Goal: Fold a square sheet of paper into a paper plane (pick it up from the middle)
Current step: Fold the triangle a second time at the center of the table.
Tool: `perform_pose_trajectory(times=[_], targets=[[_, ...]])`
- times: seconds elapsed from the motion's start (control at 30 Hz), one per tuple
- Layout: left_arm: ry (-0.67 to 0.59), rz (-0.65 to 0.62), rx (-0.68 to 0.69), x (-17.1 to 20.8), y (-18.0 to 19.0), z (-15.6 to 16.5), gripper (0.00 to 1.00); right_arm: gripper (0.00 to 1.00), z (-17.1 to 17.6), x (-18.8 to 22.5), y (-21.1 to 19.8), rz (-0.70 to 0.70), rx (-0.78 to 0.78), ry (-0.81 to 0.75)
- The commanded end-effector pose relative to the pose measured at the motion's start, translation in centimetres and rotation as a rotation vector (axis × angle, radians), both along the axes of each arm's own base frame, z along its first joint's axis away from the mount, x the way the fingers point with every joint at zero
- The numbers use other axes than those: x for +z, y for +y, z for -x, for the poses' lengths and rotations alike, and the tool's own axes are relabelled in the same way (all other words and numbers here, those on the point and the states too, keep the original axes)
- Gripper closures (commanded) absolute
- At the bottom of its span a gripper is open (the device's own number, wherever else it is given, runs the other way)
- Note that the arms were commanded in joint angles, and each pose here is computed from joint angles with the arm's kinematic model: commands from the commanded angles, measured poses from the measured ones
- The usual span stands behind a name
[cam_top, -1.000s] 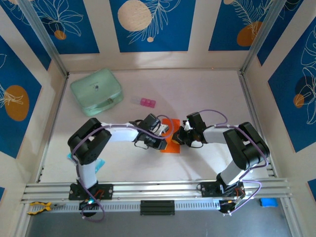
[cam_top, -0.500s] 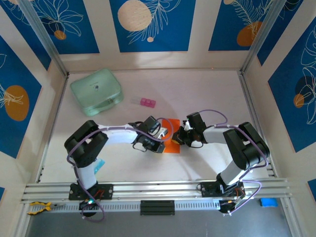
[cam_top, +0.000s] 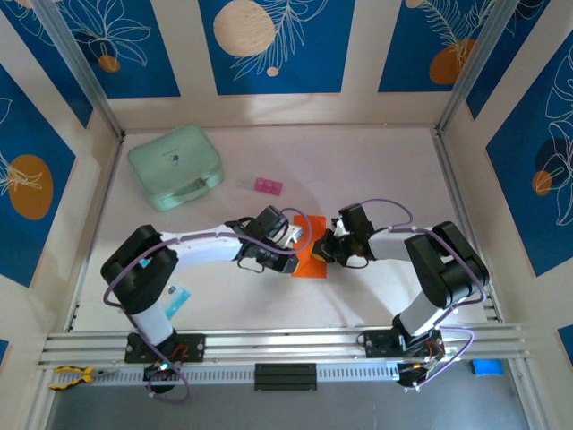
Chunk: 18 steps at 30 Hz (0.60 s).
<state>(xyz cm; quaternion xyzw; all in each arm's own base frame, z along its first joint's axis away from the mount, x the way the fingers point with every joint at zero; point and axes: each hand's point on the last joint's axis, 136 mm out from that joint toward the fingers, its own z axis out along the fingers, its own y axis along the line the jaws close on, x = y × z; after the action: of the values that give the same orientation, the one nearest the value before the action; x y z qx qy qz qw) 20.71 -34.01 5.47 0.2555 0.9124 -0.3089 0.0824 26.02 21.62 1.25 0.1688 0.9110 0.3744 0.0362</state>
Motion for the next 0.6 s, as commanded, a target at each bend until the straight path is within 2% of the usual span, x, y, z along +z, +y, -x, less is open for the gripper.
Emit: perform_pose_trajectory(times=[0.0,0.27,0.47,0.57], targets=[[0.007,0.073,0.008,0.9,-2.2,-1.5,0.89,1.0,3.0,-3.6,-3.0,0.147,-0.035,0.138],[0.093,0.098,-0.006,-1.8,-3.8,-1.3,0.86,1.0,2.9,-3.6,-2.9,0.142,-0.034,0.137],[0.107,-0.027,0.009,-4.7,-1.3,-0.5,0.88,1.0,2.7,-3.1,-2.8,0.135,-0.025,0.117],[0.137,-0.036,0.024,-6.0,-0.2,0.7,0.91,1.0,2.1,-2.5,-2.5,0.127,-0.016,0.096]])
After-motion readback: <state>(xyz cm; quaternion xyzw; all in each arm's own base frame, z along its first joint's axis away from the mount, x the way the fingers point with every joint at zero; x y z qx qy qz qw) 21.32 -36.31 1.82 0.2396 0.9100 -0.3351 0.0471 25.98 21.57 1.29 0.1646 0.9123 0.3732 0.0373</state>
